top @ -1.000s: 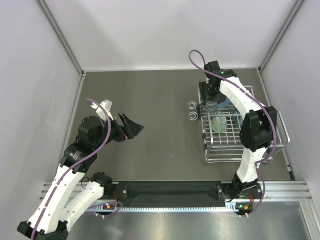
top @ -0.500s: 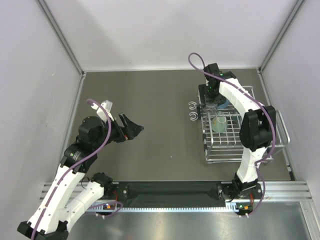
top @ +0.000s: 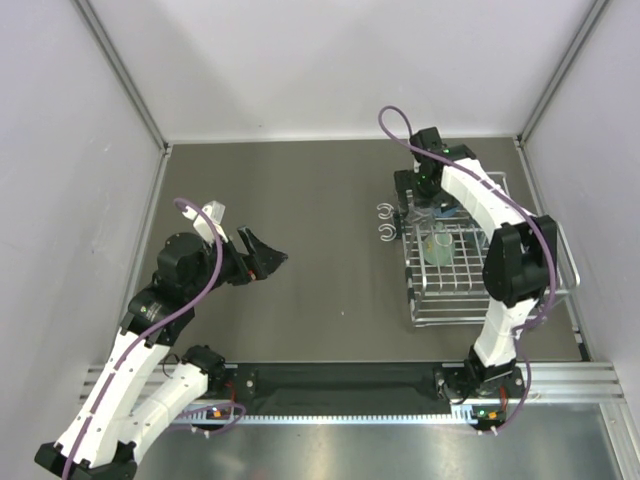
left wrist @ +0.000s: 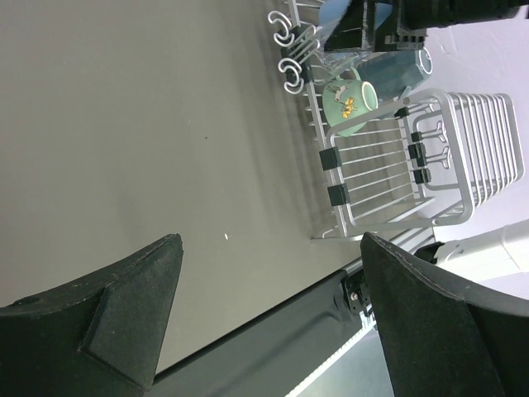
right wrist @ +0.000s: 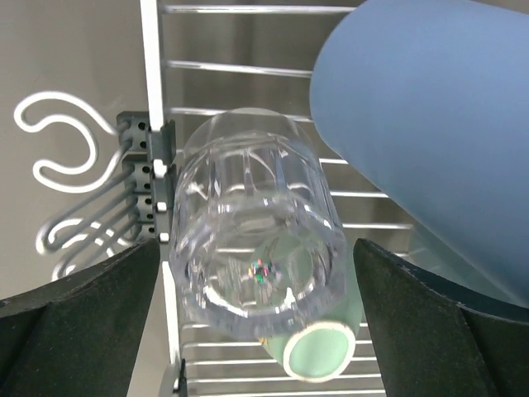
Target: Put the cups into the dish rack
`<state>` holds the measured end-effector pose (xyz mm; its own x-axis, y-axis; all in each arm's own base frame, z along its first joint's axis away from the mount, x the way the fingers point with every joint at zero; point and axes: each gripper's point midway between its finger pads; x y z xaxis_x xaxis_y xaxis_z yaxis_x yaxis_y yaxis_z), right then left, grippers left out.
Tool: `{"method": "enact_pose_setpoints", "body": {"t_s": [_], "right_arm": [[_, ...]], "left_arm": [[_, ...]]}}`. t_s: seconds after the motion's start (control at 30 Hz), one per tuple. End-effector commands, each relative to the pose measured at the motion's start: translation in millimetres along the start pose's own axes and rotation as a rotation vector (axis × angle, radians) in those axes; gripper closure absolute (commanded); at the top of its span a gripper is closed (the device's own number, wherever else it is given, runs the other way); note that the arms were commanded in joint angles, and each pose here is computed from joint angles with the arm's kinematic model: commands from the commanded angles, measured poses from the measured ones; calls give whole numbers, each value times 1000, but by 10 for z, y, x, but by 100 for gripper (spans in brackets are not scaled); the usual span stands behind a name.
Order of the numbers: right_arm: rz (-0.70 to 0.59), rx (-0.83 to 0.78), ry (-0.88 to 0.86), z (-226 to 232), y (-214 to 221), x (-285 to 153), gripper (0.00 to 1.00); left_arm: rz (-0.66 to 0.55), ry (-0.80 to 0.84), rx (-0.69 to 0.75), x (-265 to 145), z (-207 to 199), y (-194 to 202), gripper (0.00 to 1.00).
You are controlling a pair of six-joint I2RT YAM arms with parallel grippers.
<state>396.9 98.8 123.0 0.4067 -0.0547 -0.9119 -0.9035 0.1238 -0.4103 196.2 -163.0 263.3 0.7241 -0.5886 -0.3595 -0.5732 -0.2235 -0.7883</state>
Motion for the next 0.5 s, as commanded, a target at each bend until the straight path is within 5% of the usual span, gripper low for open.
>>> {"method": "enact_pose_setpoints", "body": {"t_s": [0.0,0.47], "right_arm": [[-118,36,-46,-49,-213,-428,0],[-350,55,-212,20,-257,-1721,0]], "left_arm": [[-38,29,6,-45,-98,-132,7],[-27,83,-66,4,-200,-122,7]]}}
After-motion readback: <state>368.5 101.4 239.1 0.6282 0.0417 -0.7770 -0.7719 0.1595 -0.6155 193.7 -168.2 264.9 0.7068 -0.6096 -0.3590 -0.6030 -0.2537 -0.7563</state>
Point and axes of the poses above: each gripper's point midway between its finger pads, its own x axis out along the fingers, its own z axis along the line the jaws close on, y = z × x, and after that the axes turned 14 degrees about x, right-handed
